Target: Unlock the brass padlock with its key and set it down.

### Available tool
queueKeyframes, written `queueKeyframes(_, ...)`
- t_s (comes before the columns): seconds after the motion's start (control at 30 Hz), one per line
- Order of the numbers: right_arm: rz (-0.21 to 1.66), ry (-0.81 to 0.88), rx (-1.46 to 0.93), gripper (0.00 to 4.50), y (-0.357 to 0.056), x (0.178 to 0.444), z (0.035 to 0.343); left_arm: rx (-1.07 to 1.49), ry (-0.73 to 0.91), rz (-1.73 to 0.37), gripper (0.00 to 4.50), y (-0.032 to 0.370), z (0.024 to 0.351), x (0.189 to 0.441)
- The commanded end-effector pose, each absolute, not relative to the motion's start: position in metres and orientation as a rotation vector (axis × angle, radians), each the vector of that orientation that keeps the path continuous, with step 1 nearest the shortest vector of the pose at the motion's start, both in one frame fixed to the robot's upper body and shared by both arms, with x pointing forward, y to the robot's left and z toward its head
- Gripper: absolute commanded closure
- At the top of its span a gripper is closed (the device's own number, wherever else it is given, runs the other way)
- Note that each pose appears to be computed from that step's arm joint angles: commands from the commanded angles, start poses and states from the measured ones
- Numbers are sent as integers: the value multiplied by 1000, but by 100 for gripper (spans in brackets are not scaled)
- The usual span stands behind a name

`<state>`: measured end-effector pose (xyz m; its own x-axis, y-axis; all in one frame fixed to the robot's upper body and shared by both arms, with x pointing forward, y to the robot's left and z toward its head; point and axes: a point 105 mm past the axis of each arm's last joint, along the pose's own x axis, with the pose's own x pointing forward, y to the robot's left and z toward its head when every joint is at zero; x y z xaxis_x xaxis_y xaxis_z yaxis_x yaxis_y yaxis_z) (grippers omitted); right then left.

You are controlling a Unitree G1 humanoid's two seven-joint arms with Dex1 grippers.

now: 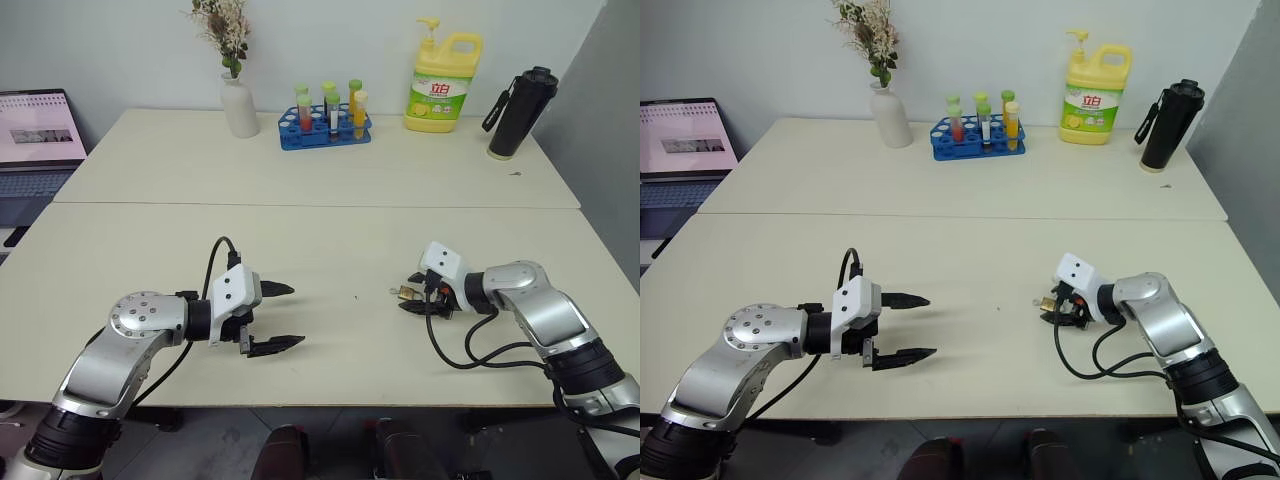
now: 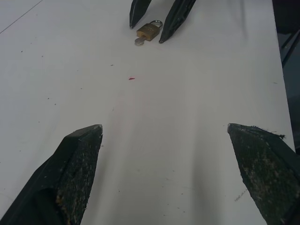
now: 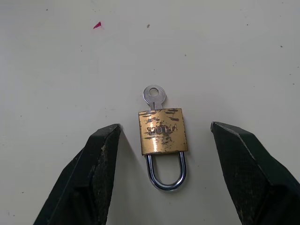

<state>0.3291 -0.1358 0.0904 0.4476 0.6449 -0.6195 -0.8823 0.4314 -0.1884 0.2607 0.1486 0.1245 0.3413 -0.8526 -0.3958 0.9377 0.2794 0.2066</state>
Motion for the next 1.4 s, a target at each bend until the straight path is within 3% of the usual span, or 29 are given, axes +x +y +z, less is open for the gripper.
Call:
queueKeyframes(0.03, 991, 511, -542, 163, -136, 328, 86, 473, 176, -1221, 0, 145, 133, 262)
queueKeyframes(0.13, 993, 505, -586, 246, -139, 327, 85, 469, 177, -1218, 0, 146, 133, 262)
queueKeyframes(0.2, 985, 433, -766, 325, -144, 329, 88, 459, 177, -1205, 0, 146, 133, 263)
queueKeyframes(0.27, 994, 406, -820, 357, -142, 329, 90, 466, 188, -1193, 0, 148, 131, 264)
queueKeyframes(0.4, 996, 355, -793, 356, -135, 330, 99, 466, 200, -1168, 0, 149, 127, 267)
queueKeyframes(0.57, 1011, -28, -1082, 356, -105, 318, 152, 260, 144, -1106, 0, 142, 153, 279)
queueKeyframes(0.73, 953, -317, -1396, 356, -92, 307, 164, 107, 103, -1079, 0, 134, 175, 289)
queueKeyframes(0.97, 815, -600, -1495, 356, -78, 307, 181, 25, 83, -1148, 0, 112, 199, 295)
queueKeyframes(1.4, 792, -736, -1442, 356, -64, 303, 193, 5, 131, -1265, 0, 87, 196, 303)
